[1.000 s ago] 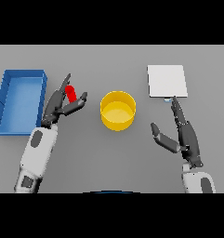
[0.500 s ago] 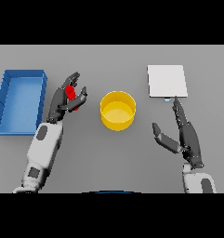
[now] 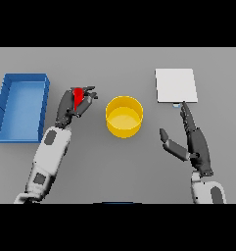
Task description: Pick up the red beaker and tilt it to pour out 1 green nut into yellow bowl. Pick up the yellow bowl and place it on the metallic measuring scale.
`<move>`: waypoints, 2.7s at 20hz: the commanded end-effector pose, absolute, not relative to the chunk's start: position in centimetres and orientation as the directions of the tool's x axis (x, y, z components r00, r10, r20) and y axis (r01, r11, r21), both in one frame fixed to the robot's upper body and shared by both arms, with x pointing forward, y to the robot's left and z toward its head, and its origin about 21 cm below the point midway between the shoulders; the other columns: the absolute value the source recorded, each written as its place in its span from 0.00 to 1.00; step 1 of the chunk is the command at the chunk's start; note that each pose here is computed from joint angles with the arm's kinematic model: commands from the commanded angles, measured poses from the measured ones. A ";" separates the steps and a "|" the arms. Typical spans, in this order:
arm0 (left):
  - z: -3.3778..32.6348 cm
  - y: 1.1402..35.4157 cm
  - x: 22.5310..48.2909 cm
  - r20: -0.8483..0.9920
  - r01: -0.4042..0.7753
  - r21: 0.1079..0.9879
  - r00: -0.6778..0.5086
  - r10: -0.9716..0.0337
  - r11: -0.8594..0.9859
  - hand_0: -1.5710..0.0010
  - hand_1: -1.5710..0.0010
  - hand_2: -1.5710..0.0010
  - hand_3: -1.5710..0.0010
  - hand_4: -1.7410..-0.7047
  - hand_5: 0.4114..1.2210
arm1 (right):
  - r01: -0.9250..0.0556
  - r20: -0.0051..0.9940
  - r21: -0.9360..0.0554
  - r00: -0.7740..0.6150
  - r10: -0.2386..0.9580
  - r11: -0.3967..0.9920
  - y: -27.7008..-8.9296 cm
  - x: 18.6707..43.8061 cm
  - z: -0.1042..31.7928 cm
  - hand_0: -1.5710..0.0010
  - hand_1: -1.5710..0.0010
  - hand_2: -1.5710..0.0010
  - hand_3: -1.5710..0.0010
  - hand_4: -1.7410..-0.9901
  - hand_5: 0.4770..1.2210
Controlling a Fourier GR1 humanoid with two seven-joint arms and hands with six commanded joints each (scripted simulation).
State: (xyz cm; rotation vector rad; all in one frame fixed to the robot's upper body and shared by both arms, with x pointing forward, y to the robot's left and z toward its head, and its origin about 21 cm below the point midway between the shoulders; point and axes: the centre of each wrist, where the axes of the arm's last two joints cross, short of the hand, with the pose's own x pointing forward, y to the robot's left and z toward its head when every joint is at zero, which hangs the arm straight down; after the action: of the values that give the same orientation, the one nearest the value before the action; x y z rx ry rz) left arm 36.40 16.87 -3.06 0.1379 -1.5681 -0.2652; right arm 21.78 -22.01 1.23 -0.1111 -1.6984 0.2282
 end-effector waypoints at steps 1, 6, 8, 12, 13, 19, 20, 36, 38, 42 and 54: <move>-3.0 16.9 36.4 0.974 0.076 0.225 -0.027 -0.223 0.971 0.09 0.08 0.08 0.11 0.15 0.94 | -0.056 0.967 -0.221 -0.141 0.212 0.974 -22.1 21.7 1.2 1.00 1.00 1.00 1.00 0.65 0.22; -0.4 17.4 37.0 0.992 0.096 0.088 -0.100 -0.078 0.991 0.03 0.03 0.03 0.04 0.05 0.90 | -0.048 0.961 -0.242 -0.153 0.232 0.969 -22.1 22.0 1.6 1.00 1.00 1.00 1.00 0.67 0.22; 0.7 17.7 37.2 0.990 0.110 0.102 -0.104 -0.090 0.989 0.02 0.02 0.02 0.02 0.03 0.89 | -0.058 0.959 -0.245 -0.158 0.233 0.968 -22.0 21.9 1.4 1.00 1.00 1.00 1.00 0.68 0.23; 2.5 17.9 37.4 0.974 0.144 0.197 -0.141 -0.176 0.970 0.01 0.01 0.01 0.01 0.02 0.89 | -0.055 0.950 -0.270 -0.179 0.257 0.961 -22.2 21.9 1.2 1.00 1.00 1.00 1.00 0.69 0.24; 2.7 18.2 37.4 0.970 0.148 0.216 -0.144 -0.195 0.965 0.01 0.01 0.01 0.01 0.02 0.89 | -0.053 0.944 -0.279 -0.199 0.263 0.959 -22.3 21.6 1.2 1.00 1.00 1.00 1.00 0.69 0.24; 4.7 18.7 37.8 0.901 0.190 0.423 -0.192 -0.389 0.886 0.00 0.00 0.00 0.01 0.01 0.89 | -0.043 0.945 -0.289 -0.174 0.277 0.956 -22.0 21.8 1.1 1.00 1.00 1.00 1.00 0.72 0.25; 5.2 18.7 38.0 0.868 0.202 0.490 -0.198 -0.455 0.848 0.00 0.00 0.00 0.00 0.01 0.88 | -0.043 0.944 -0.289 -0.178 0.277 0.956 -21.9 21.7 1.4 1.00 1.00 1.00 1.00 0.72 0.24; 10.2 11.4 39.3 0.010 0.218 0.969 -0.506 -0.863 -0.117 0.00 0.00 0.00 0.09 0.04 0.98 | -0.063 0.959 -0.249 -0.154 0.237 0.966 -21.5 21.7 1.5 1.00 1.00 1.00 1.00 0.73 0.27; 10.9 10.8 39.6 -0.104 0.187 0.952 -0.544 -0.833 -0.241 0.00 0.00 0.00 0.13 0.03 0.99 | -0.055 0.967 -0.225 -0.133 0.217 0.973 -21.9 21.4 1.2 1.00 1.00 1.00 1.00 0.73 0.25; 12.0 9.0 40.0 -0.250 0.131 0.901 -0.623 -0.741 -0.414 0.00 0.00 0.00 0.14 0.02 1.00 | -0.058 0.977 -0.193 -0.108 0.186 0.980 -21.4 21.6 1.1 1.00 1.00 1.00 1.00 0.70 0.21; 12.5 5.8 40.1 -0.617 -0.148 0.628 -0.693 -0.373 -0.764 0.00 0.00 0.00 0.01 0.00 1.00 | -0.019 0.960 -0.242 -0.150 0.237 0.970 -21.3 21.7 0.9 1.00 1.00 1.00 1.00 0.79 0.12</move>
State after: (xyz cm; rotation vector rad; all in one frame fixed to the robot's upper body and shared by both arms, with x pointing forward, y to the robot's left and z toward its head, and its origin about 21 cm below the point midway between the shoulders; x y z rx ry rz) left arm 40.12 5.75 12.49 1.1631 -1.0170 -2.5833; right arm 21.69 -21.32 0.95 -0.1647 -1.7091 0.2247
